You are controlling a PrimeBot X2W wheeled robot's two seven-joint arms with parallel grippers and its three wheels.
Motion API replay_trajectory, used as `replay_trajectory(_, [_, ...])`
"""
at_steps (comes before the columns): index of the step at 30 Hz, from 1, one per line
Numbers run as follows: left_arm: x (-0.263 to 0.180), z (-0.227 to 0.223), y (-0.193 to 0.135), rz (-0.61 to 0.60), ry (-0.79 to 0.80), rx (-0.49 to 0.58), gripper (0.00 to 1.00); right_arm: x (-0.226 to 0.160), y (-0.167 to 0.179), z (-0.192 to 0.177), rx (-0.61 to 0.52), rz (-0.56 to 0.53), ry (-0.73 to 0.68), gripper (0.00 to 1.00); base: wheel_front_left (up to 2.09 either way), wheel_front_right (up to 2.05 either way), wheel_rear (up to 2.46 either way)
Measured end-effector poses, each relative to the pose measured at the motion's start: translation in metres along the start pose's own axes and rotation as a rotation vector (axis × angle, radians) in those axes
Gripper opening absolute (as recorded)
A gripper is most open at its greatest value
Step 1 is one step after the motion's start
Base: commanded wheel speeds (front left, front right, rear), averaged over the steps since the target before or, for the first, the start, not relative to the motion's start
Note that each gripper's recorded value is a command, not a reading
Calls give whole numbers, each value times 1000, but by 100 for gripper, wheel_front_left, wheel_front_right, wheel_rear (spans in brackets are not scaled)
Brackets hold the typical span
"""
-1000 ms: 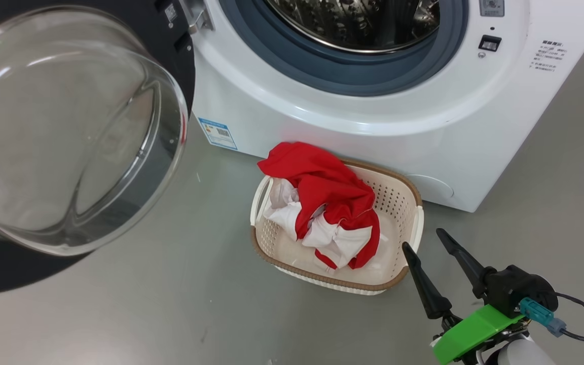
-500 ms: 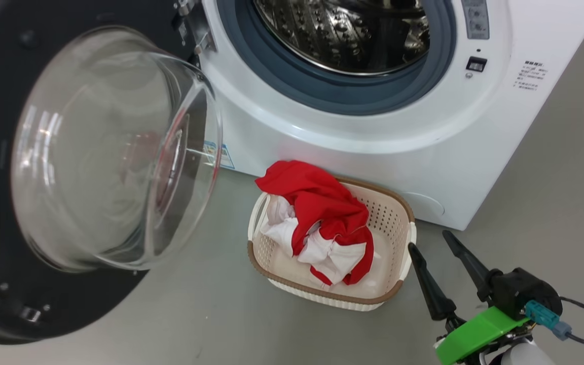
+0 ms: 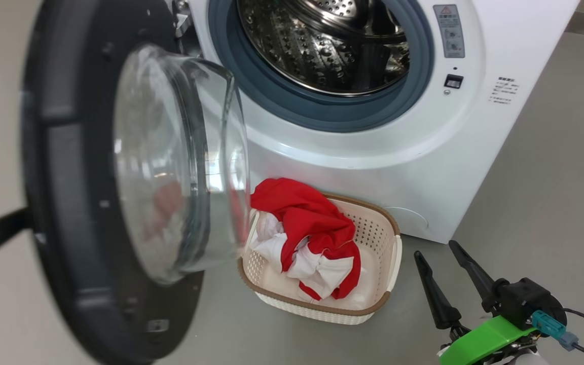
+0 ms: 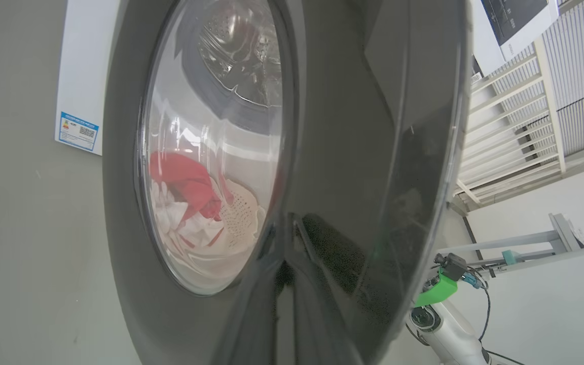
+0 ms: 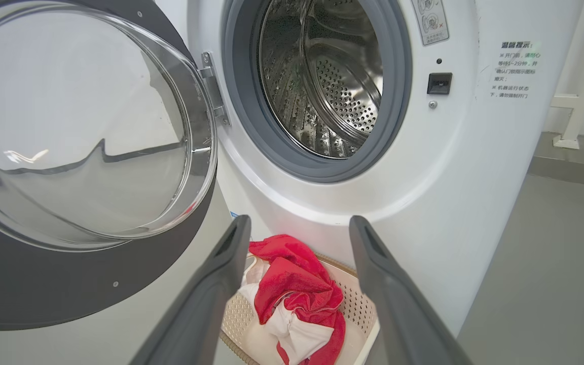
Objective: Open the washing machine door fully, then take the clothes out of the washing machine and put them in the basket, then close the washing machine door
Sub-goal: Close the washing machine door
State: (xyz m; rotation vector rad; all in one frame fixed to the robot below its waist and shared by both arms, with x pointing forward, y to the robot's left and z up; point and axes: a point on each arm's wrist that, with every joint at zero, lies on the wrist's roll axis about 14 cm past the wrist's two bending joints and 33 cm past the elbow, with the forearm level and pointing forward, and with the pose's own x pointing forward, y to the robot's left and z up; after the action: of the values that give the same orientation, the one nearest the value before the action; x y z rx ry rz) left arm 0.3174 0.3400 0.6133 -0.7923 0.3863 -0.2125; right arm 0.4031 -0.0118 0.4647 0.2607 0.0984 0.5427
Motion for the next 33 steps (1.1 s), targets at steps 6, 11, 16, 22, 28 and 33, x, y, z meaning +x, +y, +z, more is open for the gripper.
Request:
replay_trajectory(6, [31,-26,-38,-108,56,74,0,-7,-11,7,-4,-38,-20,100,0,0,0])
replay_trajectory(11, [58,-37,-61,-171,48,110,0,-13,-19,9,-5,-68,-28,100,0,0,0])
replay_trajectory(16, [88,-39,-81,-214,18,146,0,-20,-29,12,-3,-103,-37,100,0,0,0])
replay_trajectory(22, [128,-47,-105,-263,-9,160,0,-29,-44,16,3,-158,-52,100,0,0,0])
replay_trajectory(28, [167,-60,-128,-308,-23,173,0,-36,-58,15,7,-204,-54,100,0,0,0])
replay_trajectory(33, [195,-59,-141,-327,-66,167,0,-41,-68,14,13,-235,-53,100,0,0,0])
